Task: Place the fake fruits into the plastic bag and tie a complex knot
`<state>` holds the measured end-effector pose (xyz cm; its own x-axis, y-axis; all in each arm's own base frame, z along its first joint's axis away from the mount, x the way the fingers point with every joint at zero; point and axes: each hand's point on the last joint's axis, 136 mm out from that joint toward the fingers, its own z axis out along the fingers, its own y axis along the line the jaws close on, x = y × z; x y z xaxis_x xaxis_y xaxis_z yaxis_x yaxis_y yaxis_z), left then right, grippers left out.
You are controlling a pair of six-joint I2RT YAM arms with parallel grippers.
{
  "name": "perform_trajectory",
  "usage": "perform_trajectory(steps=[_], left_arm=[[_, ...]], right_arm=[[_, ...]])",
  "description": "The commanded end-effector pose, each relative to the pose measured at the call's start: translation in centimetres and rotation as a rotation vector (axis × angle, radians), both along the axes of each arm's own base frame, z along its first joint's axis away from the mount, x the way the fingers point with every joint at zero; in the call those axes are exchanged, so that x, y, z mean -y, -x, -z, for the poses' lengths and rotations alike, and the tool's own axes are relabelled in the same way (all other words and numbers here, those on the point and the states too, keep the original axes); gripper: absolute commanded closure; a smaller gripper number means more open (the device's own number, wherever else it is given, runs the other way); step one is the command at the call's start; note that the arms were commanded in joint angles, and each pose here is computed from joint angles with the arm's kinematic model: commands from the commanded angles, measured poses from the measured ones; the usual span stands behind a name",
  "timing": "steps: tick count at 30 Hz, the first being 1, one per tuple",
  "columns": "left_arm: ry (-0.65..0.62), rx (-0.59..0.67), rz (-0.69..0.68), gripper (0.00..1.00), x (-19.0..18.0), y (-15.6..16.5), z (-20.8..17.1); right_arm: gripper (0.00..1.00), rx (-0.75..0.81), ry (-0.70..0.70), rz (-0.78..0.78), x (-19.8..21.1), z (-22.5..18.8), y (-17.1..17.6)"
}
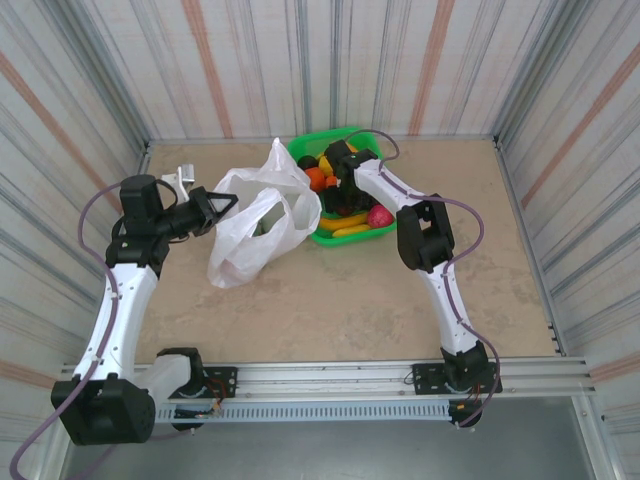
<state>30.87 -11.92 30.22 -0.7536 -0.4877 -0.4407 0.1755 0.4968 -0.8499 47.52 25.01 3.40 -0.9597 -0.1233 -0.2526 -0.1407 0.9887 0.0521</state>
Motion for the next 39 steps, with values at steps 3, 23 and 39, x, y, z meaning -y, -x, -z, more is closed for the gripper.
perform_trajectory(steps=[3, 23, 39], left_arm=[[0.006, 0.058, 0.017, 1.0, 0.0, 0.7, -1.8], [0.009, 0.061, 0.017, 1.0, 0.1, 0.8, -1.6], [0.016, 0.051, 0.013, 1.0, 0.0, 0.4, -1.6]], right_arm=[[0.27, 0.015, 0.038, 0.002, 0.3, 1.0, -0.6], [0.44, 0.113, 0.018, -0.001, 0.5, -3.9, 0.1], [0.45, 0.199, -0.079, 0.007, 0.6, -9.0, 1.5]])
